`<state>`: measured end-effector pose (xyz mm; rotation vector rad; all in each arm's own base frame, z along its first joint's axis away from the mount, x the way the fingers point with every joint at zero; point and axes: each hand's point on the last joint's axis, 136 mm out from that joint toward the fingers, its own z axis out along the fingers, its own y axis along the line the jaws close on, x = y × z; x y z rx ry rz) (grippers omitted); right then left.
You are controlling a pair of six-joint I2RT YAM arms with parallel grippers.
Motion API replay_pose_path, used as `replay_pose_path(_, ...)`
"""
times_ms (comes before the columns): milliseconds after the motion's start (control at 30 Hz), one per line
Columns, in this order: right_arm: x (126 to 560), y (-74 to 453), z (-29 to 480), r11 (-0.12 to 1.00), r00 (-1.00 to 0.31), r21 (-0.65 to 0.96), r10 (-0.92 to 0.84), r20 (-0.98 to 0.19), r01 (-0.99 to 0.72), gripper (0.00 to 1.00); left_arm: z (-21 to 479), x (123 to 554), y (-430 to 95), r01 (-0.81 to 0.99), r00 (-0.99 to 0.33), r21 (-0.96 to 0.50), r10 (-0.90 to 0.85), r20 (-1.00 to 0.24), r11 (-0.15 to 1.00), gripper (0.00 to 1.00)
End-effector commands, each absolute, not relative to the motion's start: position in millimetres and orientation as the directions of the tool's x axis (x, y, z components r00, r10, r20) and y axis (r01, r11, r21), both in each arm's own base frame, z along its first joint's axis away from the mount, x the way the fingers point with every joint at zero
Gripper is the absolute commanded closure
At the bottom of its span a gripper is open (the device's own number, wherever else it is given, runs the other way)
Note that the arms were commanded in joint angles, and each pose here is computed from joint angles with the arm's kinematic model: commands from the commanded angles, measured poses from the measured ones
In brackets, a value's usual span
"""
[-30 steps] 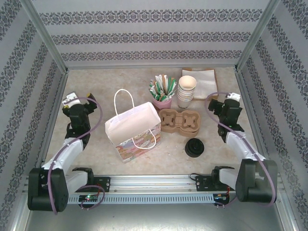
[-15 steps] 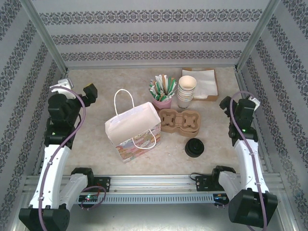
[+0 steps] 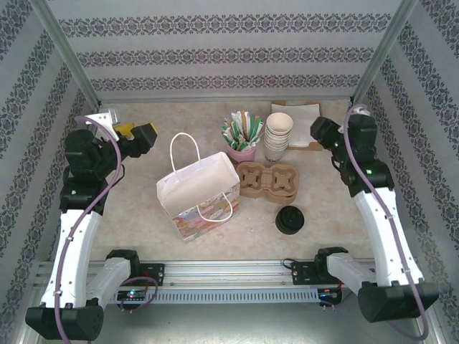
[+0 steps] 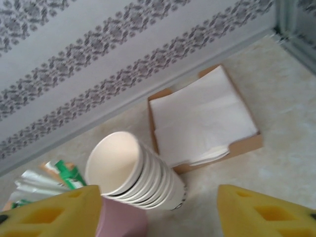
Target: Pack the takeout coffee
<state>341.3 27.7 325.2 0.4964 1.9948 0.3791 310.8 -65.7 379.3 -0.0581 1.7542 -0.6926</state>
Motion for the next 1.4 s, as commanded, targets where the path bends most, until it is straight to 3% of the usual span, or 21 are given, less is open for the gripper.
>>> replay_pose_path(0,343.4,42.8,305.3,0.872,-0.506,0.427,0.488,-0.711,0.240,0.43,393.9,302.8,-76.5,0.373,-0.325,-0.513,-0.409,-0.853,0.773,0.16)
replay_pose_path(100,359.1,62.0,301.5,0.829,-0.540,0.506,0.545,-0.641,0.236,0.51,391.0,296.8,-81.6,0.389,-0.358,-0.504,-0.377,-0.854,0.771,0.16)
replay_pose_path(200,375.3,74.9,298.7,0.800,-0.567,0.549,0.575,-0.589,0.241,0.52,387.6,292.7,-81.5,0.368,-0.400,-0.506,-0.358,-0.844,0.780,0.16)
replay_pose_path(700,424.2,86.2,251.6,0.762,-0.610,0.543,0.628,-0.483,0.353,0.62,385.8,281.7,-114.9,0.419,-0.592,-0.605,-0.302,-0.747,0.677,0.26)
replay_pose_path(867,429.2,84.7,242.5,0.771,-0.618,0.518,0.620,-0.483,0.370,0.66,388.8,284.5,-112.5,0.417,-0.564,-0.553,-0.271,-0.780,0.722,0.27)
replay_pose_path(967,428.6,80.5,237.2,0.773,-0.614,0.500,0.623,-0.485,0.389,0.73,396.7,284.0,-116.5,0.443,-0.550,-0.556,-0.276,-0.788,0.703,0.28)
replay_pose_path(1367,434.7,82.4,229.1,0.776,-0.624,0.496,0.618,-0.478,0.390,0.78,400.7,283.4,-145.7,0.508,-0.567,-0.564,-0.240,-0.788,0.651,0.31)
